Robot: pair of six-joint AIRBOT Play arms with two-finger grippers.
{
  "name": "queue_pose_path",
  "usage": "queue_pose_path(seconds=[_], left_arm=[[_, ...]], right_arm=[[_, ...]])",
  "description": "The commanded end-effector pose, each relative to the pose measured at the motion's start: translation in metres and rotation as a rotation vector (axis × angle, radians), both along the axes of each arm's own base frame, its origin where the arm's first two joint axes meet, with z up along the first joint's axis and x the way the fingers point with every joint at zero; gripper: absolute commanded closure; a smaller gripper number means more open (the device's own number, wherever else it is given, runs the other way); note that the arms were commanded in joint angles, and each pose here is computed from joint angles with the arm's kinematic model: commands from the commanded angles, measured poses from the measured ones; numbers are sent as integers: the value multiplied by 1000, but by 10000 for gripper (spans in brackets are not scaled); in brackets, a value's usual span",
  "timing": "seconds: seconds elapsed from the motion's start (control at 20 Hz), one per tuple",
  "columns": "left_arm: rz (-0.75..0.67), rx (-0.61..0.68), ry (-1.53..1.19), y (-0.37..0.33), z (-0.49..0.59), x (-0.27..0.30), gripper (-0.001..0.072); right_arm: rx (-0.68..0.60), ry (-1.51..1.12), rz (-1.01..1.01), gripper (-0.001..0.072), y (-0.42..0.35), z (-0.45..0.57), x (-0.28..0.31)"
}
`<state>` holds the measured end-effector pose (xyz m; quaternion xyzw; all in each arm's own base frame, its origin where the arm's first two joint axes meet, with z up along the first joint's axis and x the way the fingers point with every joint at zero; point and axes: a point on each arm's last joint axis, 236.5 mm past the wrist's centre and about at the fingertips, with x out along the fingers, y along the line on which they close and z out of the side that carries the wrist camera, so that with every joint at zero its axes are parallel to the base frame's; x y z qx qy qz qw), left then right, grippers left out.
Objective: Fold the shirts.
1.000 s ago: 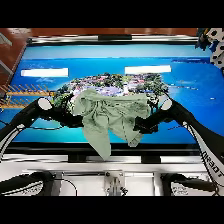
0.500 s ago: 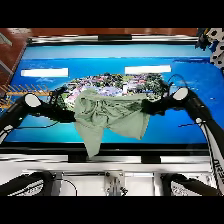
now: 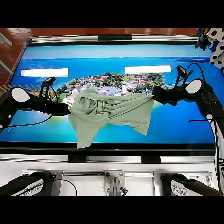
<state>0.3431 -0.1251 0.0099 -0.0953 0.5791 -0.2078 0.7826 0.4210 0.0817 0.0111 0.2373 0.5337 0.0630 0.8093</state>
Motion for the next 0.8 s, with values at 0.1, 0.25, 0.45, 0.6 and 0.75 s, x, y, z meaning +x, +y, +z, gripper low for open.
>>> queue_pose_path(seconds=[0.1,0.25,0.45,0.6,0.75], left_arm=[[3,5,-6,2,1,2,675],[2,5,-5,2,1,1,675],[2,5,-5,2,1,1,675],[3,5,-6,2,1,1,675],[3,5,-6,2,1,1,675]], right_arm=[[7,107,105,136,12,-9,-30],[-6,262,176,136,-4,-18,-69],[100,472,121,137,-23,-49,-123],[144,453,193,150,10,-84,-142],[68,346,226,152,29,-102,-127]])
